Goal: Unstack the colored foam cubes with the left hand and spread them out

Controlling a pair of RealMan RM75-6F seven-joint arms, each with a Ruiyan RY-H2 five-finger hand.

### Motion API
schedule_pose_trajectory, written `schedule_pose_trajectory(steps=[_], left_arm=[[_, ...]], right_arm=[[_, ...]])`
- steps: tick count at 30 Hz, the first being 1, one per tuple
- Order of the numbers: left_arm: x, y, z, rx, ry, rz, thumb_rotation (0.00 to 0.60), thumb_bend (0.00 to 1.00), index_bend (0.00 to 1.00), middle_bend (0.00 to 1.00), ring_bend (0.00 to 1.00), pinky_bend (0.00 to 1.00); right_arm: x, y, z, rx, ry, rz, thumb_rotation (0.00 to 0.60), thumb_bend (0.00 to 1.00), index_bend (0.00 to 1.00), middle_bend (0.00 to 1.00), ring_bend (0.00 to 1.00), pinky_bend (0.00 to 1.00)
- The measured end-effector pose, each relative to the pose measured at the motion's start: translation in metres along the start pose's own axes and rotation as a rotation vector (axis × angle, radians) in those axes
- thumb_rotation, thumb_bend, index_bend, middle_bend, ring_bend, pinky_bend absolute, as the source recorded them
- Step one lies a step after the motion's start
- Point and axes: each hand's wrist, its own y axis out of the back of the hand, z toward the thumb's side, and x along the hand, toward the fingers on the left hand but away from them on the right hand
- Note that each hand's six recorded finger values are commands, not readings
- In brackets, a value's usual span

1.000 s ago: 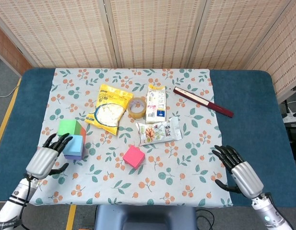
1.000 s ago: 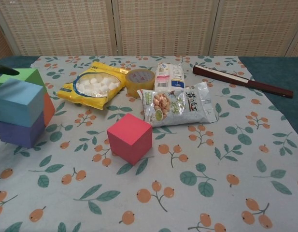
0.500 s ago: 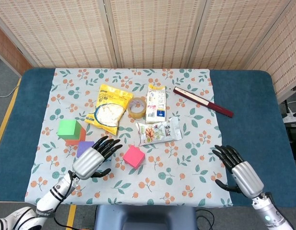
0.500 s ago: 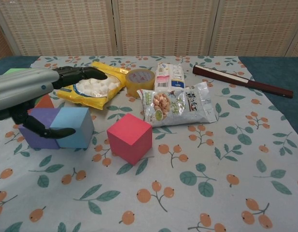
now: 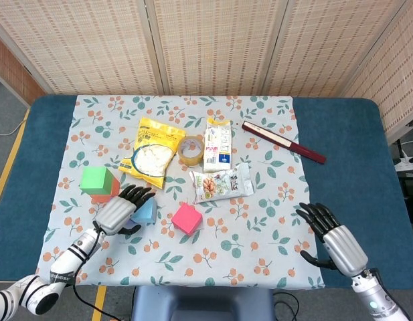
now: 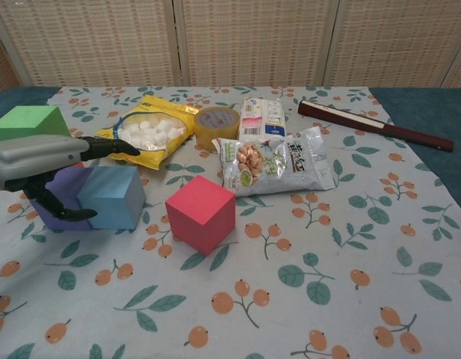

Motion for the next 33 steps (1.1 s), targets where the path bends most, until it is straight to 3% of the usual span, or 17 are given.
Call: schedule_pose_trajectory(steps=[2,6,11,17,26,33], left_arm=[[0.002,-0.003,-0.006,-0.002,0.015,-0.01,0.6,0.33,0.0,0.0,0.01,0.0],[0.005,-0.007,-0.011,-0.021,0.028,-0.013,0.6,0.31,0.0,0.02,0.16,0.0],[0.009,-0.009,-0.005,-0.058,-0.001,0.009,0.6,0.31,0.06,0.32,0.33,0.0],[0.015,-0.01,0.002,-0.109,-0.025,0.039,0.6,0.31,0.21,0.48,0.44,0.05],[0.007,0.006,0.015,-0.128,-0.113,0.131,0.6,0.31,0.21,0.52,0.5,0.09],[-0.018,0.01,0.03,-0.137,-0.174,0.13,0.6,0.32,0.19,0.5,0.49,0.08]], right_arm=[[0.0,0.001,0.0,-0.001,0.0,-0.002,0.6,0.15,0.0,0.0,0.0,0.0],[0.0,0.002,0.0,-0.002,-0.001,-0.006,0.6,0.15,0.0,0.0,0.0,0.0],[0.0,0.001,-0.001,-0.002,-0.001,-0.003,0.6,0.15,0.0,0.0,0.0,0.0],[0.0,0.002,0.0,-0.003,0.002,-0.004,0.6,0.15,0.0,0.0,0.0,0.0],[0.0,0.001,-0.001,-0.004,0.0,0.0,0.6,0.15,0.0,0.0,0.0,0.0],[0.0,-0.001,0.0,-0.003,0.004,0.008,0.6,0.15,0.0,0.0,0.0,0.0]])
